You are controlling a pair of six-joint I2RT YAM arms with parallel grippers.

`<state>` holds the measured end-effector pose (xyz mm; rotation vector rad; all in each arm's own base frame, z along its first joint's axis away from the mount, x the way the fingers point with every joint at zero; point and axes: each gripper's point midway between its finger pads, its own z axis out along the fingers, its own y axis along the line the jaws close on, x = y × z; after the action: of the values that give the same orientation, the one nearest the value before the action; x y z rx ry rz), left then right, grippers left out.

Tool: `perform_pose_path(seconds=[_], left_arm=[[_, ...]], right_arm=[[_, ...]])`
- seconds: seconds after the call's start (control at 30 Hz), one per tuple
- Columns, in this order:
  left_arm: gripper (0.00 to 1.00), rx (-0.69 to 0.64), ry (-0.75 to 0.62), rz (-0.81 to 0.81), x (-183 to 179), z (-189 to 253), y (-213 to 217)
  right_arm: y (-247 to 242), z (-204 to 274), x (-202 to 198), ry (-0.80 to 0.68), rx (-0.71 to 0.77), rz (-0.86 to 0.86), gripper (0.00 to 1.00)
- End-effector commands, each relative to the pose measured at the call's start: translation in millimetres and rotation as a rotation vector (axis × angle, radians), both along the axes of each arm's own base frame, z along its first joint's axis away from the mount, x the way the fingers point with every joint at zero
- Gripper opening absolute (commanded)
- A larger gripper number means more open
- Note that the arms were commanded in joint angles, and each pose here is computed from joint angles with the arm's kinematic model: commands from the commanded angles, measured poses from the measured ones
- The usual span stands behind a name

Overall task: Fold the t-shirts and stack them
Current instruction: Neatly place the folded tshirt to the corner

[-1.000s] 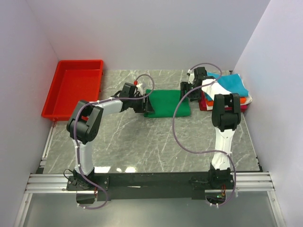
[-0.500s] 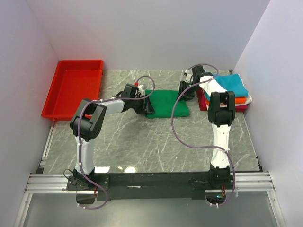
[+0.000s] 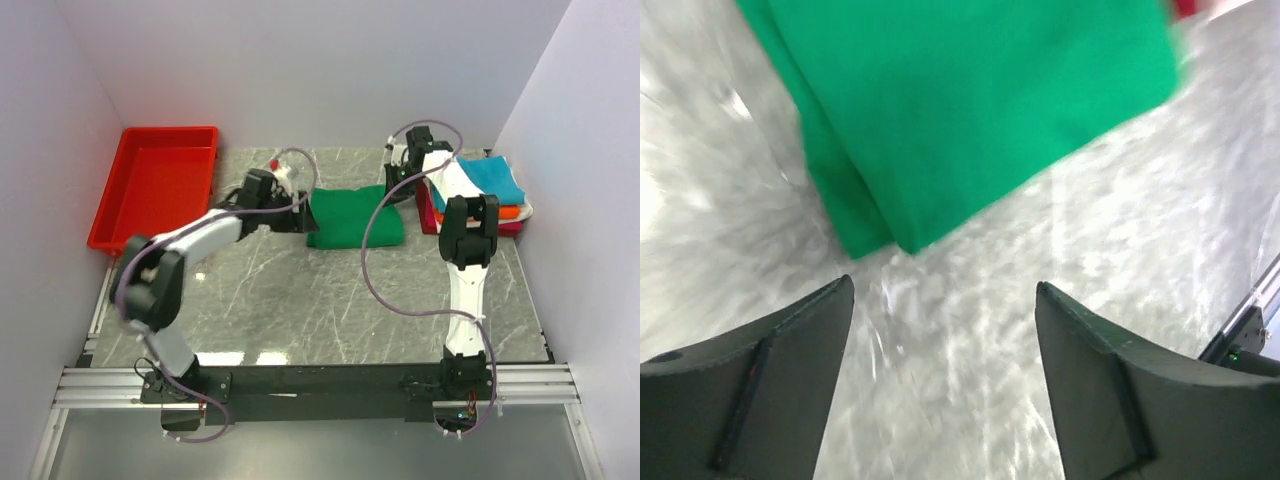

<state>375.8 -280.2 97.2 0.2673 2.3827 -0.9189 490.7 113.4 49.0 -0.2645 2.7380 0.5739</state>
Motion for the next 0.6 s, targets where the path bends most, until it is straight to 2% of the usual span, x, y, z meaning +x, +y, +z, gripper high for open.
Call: perform_pose_path(seconds=[0.0,0.2,0.4,0.57], left_arm=[[0.80,0.005,-0.292,0.052,0.5,100.9,25.2],[0.81,0.035,-0.371,0.095,-48.3,136.4,63.3],[0.84,0.104,-0.448,0.117,-81.9,137.0,95.5],[0.86,0.105,-0.483,0.120,-92.8,130.8,102.9]], right_arm=[[-16.3,102.6,14.2,-0.286,-0.123,0.141,0.00],[-38.7,160.8,10.4,-0.445,-0.268,0.146,0.00],[-56.8,205.0,3.0,-0.543,-0.363,0.115,0.00],[-67.2,245.6,-8.9,-0.621,-0.415,0.097,0.00]])
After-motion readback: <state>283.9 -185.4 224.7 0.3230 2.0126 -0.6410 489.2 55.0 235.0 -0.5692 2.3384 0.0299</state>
